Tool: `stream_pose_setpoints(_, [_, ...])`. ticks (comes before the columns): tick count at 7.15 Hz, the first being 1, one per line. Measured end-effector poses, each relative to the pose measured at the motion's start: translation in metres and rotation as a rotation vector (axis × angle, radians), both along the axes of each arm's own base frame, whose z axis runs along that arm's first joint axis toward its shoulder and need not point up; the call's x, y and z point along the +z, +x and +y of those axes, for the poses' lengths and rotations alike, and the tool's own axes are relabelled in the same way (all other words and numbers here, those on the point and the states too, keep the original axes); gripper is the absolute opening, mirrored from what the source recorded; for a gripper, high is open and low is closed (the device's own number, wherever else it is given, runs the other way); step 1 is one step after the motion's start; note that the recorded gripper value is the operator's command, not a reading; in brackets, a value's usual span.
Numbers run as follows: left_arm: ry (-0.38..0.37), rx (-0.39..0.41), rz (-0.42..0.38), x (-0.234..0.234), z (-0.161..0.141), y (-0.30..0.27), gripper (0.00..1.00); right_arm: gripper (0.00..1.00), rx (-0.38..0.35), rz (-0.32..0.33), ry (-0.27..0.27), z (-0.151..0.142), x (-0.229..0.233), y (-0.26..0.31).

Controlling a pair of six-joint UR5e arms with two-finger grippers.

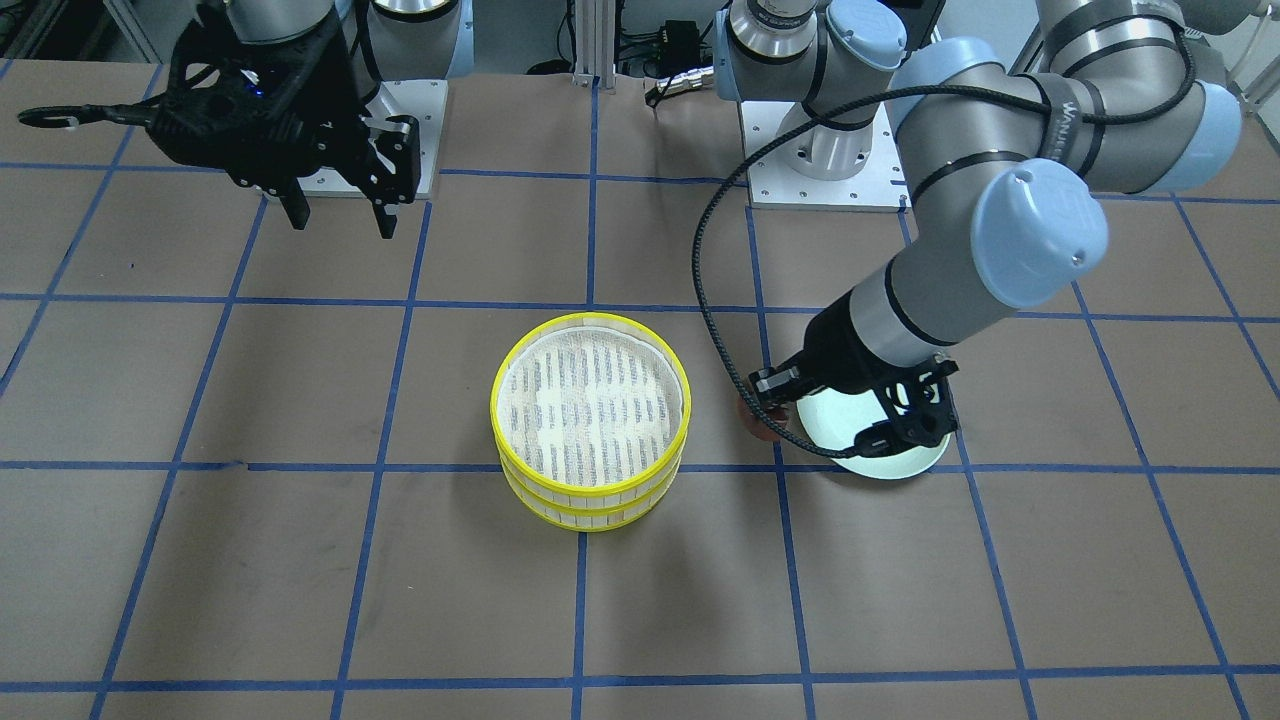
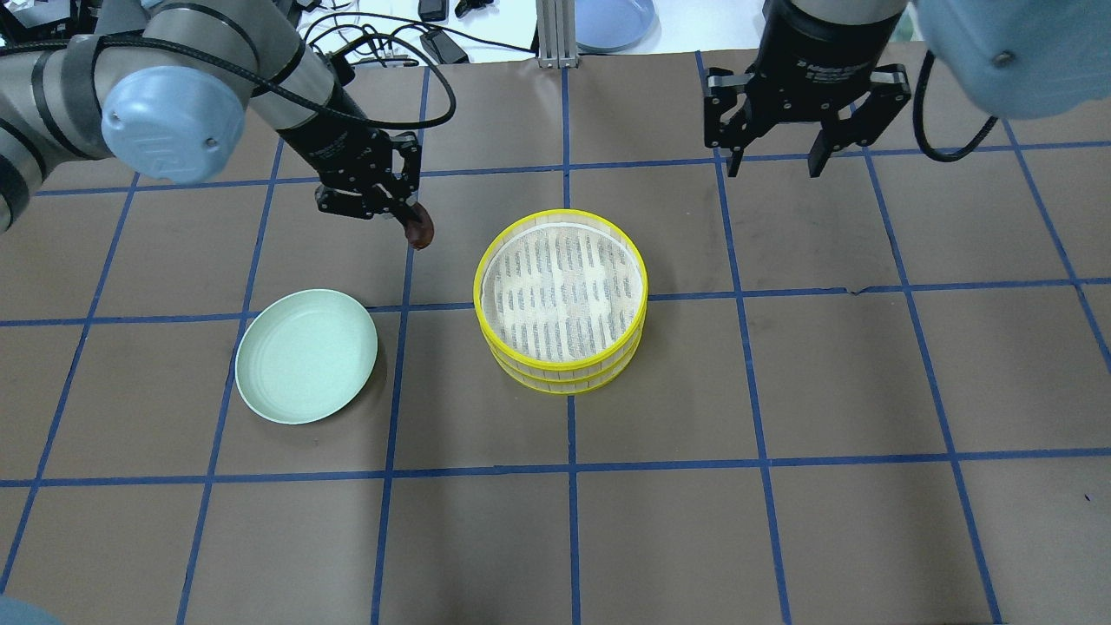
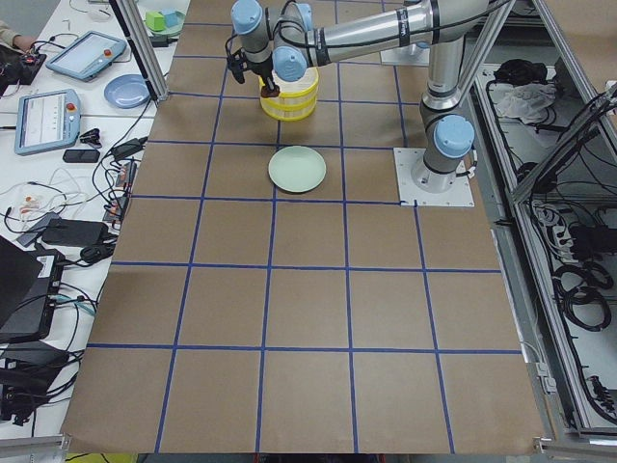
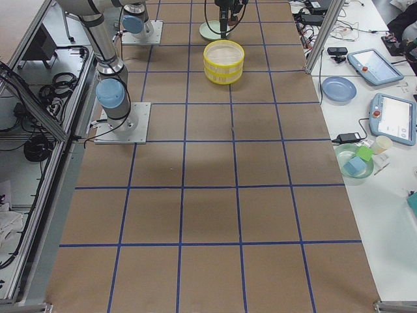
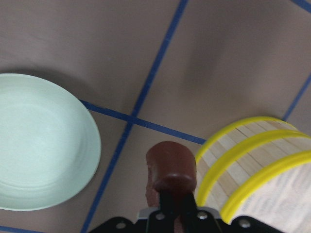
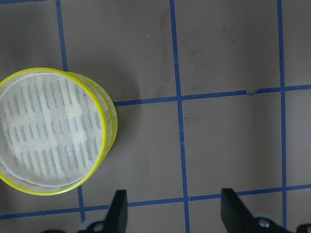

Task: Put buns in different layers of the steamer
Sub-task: 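Carry the brown bun with the left gripper over the top steamer tier, then lower and release the brown bun into the top tier with the left gripper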

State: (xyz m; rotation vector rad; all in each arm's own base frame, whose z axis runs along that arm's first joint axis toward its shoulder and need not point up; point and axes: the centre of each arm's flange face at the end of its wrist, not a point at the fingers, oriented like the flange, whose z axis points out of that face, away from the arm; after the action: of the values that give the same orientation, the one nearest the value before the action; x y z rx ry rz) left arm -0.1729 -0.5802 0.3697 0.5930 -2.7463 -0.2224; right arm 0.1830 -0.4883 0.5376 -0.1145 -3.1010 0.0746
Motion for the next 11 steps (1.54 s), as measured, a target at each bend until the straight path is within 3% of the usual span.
stream_pose_setpoints(1, [-0.001,0.007,0.055,-0.002,0.004,-0.029,0.0,0.73,0.007,-0.001,0.001,0.001,0.002,-0.006])
stream_pose_setpoints(2, [0.017,0.002,0.106,-0.01,0.01,-0.054,0.07,0.92,0.01,-0.009,0.005,0.003,0.003,-0.007])
stream_pose_setpoints(3, [0.044,-0.011,0.132,-0.022,0.017,-0.072,0.3,1.0,0.011,-0.025,0.014,0.005,0.003,-0.005])
stream_pose_setpoints(4, [0.067,-0.031,0.139,-0.033,0.026,-0.085,0.9,1.0,0.01,-0.031,0.02,0.006,0.002,-0.005])
stream_pose_setpoints(5, [0.078,-0.049,0.14,-0.038,0.033,-0.094,1.0,1.0,0.009,-0.029,0.021,0.006,0.002,-0.005])
stream_pose_setpoints(9, [0.041,-0.069,0.116,-0.036,0.033,-0.098,1.0,1.0,0.015,-0.023,0.02,0.006,0.002,-0.005])
stream_pose_setpoints(10, [0.02,-0.084,0.088,-0.031,0.031,-0.094,1.0,1.0,0.016,-0.023,0.02,0.006,0.002,-0.005])
stream_pose_setpoints(11, [-0.035,-0.136,0.004,-0.021,0.028,-0.079,1.0,1.0,0.016,-0.023,0.02,0.006,0.002,-0.005])
